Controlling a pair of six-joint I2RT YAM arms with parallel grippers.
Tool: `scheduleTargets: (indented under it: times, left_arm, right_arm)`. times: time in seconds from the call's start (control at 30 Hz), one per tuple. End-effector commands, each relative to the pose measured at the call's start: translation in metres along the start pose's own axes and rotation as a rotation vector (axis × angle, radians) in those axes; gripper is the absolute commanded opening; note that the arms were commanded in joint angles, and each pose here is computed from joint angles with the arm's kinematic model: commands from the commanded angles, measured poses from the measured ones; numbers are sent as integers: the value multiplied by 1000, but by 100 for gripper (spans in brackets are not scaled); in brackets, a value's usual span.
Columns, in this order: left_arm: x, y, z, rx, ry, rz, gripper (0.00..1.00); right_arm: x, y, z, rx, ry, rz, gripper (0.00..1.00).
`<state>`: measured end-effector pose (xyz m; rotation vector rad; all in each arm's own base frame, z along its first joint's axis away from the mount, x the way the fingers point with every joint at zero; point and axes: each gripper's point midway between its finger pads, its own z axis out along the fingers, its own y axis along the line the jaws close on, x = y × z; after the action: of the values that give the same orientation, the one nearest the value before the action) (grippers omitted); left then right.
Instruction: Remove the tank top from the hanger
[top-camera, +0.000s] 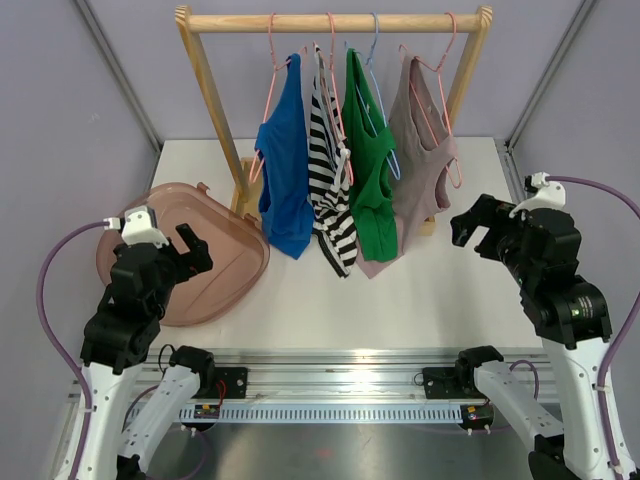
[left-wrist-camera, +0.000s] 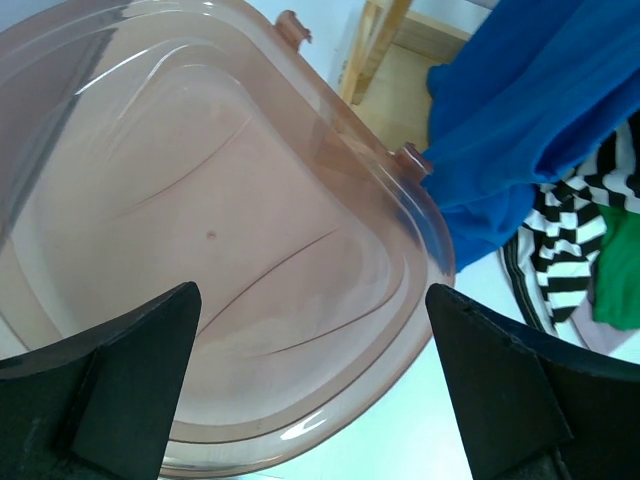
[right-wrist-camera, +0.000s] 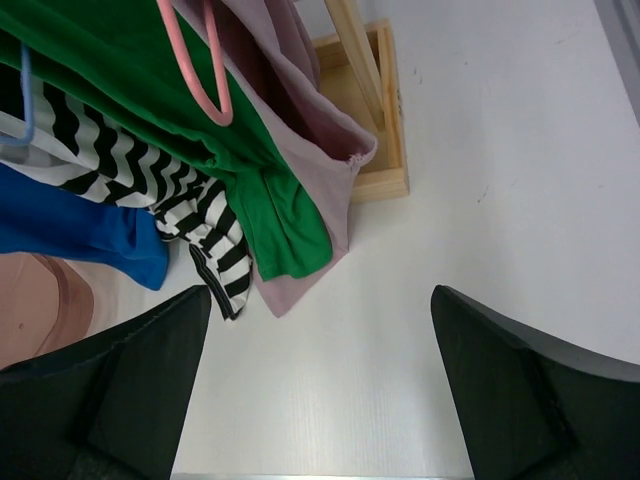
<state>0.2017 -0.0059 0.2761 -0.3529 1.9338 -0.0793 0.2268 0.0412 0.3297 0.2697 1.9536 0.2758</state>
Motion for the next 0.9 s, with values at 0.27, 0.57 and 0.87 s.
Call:
scheduleTargets:
  times: [0.27, 0.57, 0.87]
  left_arm:
    - [5, -52, 10, 266, 19, 5, 99]
    - [26, -58, 21, 305, 72, 19, 99]
    - [23, -59, 18, 317, 50, 17, 99]
  right_arm:
    - [-91, 62, 4, -197, -139, -107, 99]
    - [-151, 103, 56, -253, -115, -211, 96]
    - [-167, 107, 124, -187, -57, -292, 65]
